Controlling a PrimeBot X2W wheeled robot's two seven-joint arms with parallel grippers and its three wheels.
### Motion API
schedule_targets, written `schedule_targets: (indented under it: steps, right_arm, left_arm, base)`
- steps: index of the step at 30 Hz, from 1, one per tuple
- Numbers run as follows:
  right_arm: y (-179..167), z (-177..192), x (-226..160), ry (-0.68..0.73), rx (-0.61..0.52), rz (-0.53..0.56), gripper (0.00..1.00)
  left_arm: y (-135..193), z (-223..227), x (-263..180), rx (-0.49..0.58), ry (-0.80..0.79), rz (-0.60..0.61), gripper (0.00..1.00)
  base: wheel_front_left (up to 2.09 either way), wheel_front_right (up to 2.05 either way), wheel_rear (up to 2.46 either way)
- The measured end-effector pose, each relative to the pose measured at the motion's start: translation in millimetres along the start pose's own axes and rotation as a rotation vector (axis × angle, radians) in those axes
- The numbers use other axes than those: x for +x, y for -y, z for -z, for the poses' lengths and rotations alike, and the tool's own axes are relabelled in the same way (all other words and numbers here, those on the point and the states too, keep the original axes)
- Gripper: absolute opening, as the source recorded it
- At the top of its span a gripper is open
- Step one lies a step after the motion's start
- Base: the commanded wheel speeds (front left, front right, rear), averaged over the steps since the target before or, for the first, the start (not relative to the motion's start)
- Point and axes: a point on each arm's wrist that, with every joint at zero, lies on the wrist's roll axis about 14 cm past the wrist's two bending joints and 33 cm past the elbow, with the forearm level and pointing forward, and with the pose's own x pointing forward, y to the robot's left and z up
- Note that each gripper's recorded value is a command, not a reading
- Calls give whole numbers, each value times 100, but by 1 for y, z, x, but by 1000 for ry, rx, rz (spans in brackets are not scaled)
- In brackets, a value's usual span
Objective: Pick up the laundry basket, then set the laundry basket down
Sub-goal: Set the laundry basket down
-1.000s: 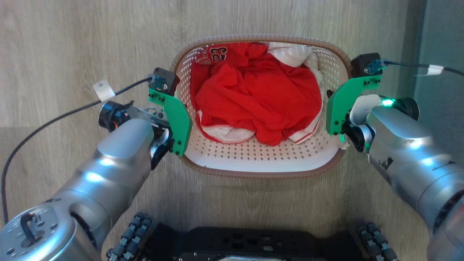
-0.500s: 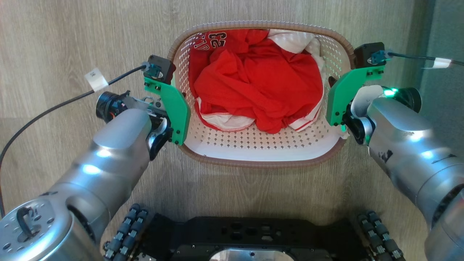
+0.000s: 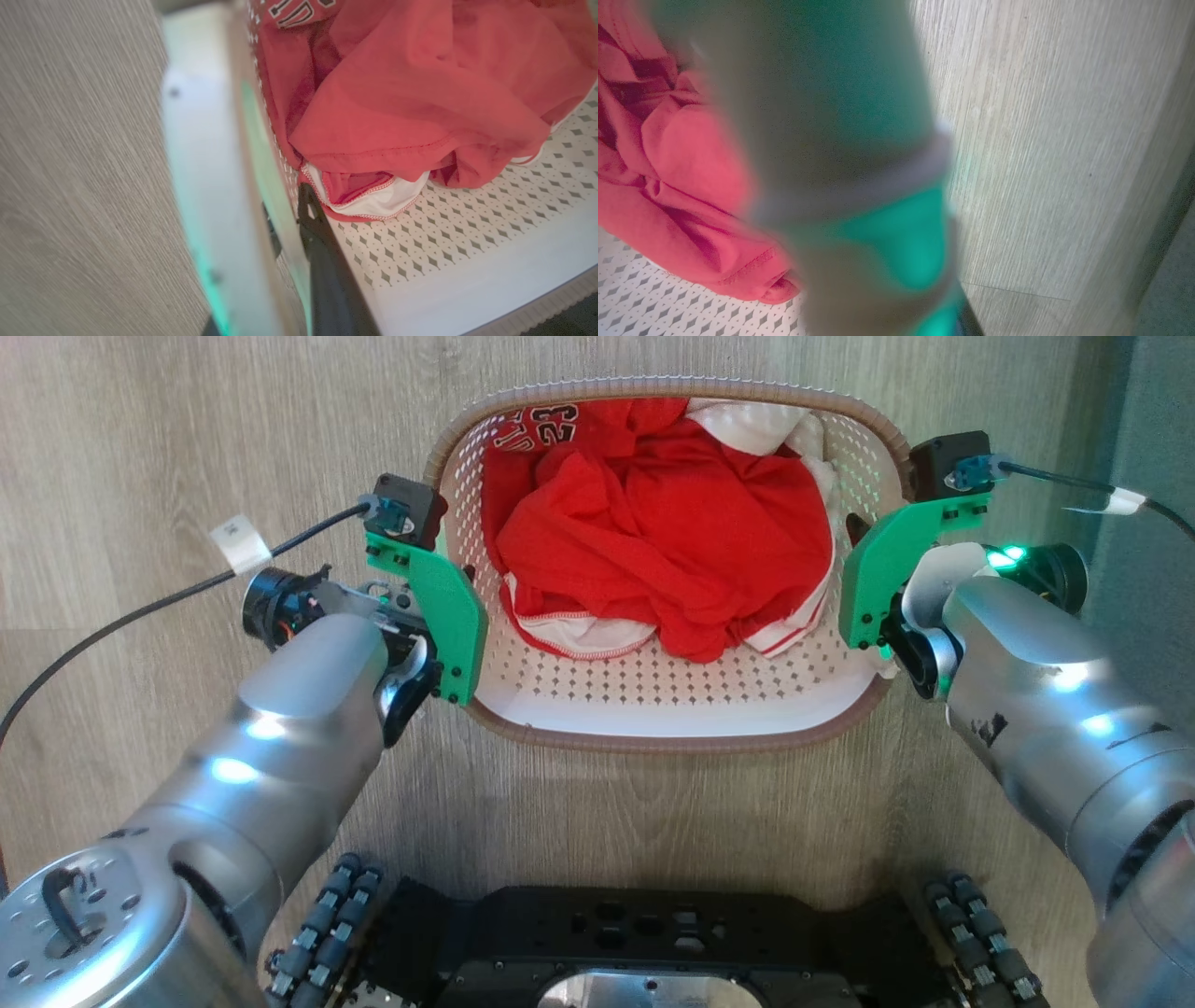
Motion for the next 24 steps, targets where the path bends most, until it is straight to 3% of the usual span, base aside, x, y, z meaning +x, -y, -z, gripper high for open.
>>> schedule_targets:
  steps: [1, 2, 3, 4, 10, 24]
  right_arm:
    - [0, 0, 0, 4, -3, 0, 0]
    - [0, -1, 1, 9, -3, -2, 19]
    - [-1, -2, 2, 12, -9, -3, 50]
    - [-2, -2, 2, 10, -21, -7, 100]
    - [-8, -3, 6, 11, -28, -19, 100]
    - [-10, -14, 3, 50, -74, -15, 100]
  left_arm:
    - [-1, 0, 0, -1, 5, -8, 19]
    - [-2, -1, 0, 0, 12, -15, 57]
    - [-1, -2, 1, 2, 18, -15, 97]
    - [1, -5, 1, 3, 29, -11, 100]
    - [6, -25, 4, 18, 68, -11, 100]
    - [5, -25, -2, 21, 51, -22, 100]
  base:
    - [0, 0, 0]
    - [0, 0, 0]
    - [0, 0, 0]
    - [0, 0, 0]
    - [0, 0, 0]
    - [0, 0, 0]
